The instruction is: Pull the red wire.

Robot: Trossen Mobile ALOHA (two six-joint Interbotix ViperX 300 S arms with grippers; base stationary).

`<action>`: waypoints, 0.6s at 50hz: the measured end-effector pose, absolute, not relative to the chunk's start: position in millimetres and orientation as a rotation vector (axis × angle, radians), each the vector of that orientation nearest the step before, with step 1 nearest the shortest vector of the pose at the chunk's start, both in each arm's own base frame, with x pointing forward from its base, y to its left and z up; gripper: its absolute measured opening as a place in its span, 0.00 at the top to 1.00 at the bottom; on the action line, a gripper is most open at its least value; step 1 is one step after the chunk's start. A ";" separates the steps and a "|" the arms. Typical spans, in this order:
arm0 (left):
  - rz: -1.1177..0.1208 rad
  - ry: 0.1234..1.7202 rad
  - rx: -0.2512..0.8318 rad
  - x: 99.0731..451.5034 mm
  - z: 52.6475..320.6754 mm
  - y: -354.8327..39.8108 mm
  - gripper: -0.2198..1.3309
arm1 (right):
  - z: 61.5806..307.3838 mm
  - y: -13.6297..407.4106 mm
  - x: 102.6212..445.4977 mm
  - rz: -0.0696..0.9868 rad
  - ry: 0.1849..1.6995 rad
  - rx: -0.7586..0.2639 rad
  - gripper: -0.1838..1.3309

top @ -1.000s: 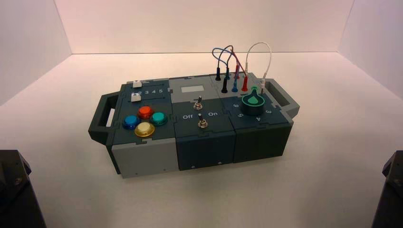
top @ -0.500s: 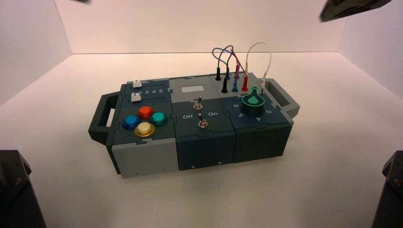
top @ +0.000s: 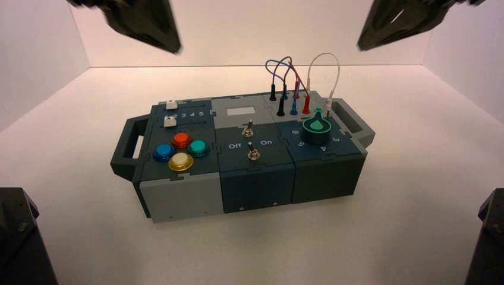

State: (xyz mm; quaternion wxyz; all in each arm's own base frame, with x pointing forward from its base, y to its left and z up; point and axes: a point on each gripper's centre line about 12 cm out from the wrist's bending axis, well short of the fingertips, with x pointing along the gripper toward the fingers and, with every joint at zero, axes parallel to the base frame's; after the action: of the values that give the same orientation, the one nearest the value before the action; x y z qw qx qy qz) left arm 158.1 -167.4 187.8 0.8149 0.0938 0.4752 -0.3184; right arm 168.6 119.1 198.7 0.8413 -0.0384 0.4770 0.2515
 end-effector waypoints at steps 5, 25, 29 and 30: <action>-0.699 1.034 0.223 155.4 181.7 -174.2 0.96 | 195.0 128.4 172.2 0.550 1.041 -0.103 0.48; -0.719 1.025 0.230 153.9 183.3 -179.4 0.96 | 179.7 149.2 196.6 0.549 1.138 -0.155 0.46; -0.720 1.019 0.227 153.7 184.8 -179.1 0.96 | 172.1 154.6 205.6 0.542 1.171 -0.174 0.46; -0.721 1.018 0.226 153.8 184.9 -179.2 0.96 | 171.8 154.9 206.0 0.542 1.172 -0.175 0.46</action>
State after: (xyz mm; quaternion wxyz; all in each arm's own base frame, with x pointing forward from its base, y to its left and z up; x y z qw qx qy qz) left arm 153.8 -179.2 184.9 0.8059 0.1058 0.4754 -0.3366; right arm 206.0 154.9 171.8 0.7952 -0.0813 0.5455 0.2521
